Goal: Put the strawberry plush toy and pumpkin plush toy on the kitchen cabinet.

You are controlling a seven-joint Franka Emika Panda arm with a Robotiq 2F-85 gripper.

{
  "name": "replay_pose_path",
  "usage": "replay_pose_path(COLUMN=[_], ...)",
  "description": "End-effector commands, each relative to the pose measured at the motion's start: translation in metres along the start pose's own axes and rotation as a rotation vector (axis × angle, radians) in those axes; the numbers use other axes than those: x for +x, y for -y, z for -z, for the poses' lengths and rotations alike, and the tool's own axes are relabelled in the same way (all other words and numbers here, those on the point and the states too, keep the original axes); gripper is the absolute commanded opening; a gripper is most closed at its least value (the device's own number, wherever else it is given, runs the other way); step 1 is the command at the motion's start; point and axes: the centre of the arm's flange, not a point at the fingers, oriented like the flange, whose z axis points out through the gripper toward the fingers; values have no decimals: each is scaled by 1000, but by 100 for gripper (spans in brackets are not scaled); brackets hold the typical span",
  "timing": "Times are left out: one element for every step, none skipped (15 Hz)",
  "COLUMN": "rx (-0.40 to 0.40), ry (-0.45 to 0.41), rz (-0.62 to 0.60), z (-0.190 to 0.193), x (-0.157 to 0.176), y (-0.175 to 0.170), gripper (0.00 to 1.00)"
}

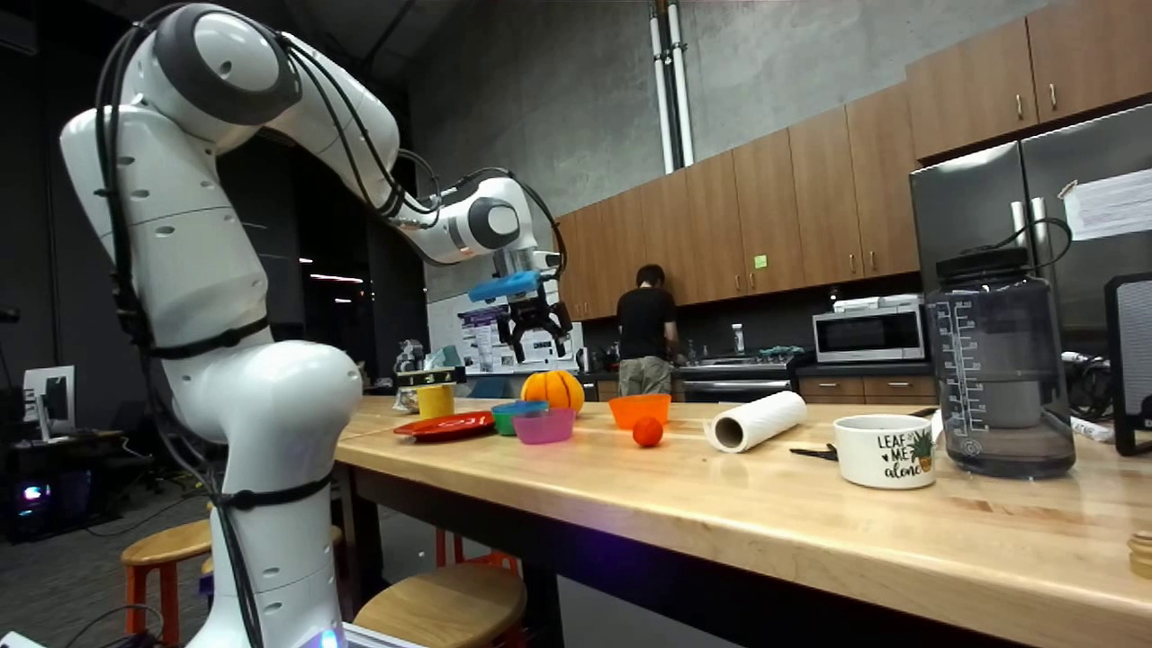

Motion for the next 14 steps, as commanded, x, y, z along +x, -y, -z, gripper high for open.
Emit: replay_pose_path(rx=[-2, -4, -4, -2, -5, -6, -7, -8, -11, -17, -17, -16, -19, -24], ry=[75, 92, 107, 121, 132, 142, 152, 162, 172, 177, 181, 193, 202, 211], rz=[-17, -29, -34, -38, -43, -49, -55, -67, -77, -83, -85, -87, -85, -87], z=[17, 20, 22, 24, 25, 26, 26, 26, 25, 25, 23, 20, 17, 15], x=[-35, -42, -47, -54, -60, -65, -71, -76, -81, -88, -94, -100, -106, -111], y=[-10, -12, -15, -17, -20, -21, -23, -24, -26, -25, -26, -26, -26, -25], gripper=[100, 100, 100, 100, 100, 100, 100, 100, 100, 100, 100, 100, 100, 100])
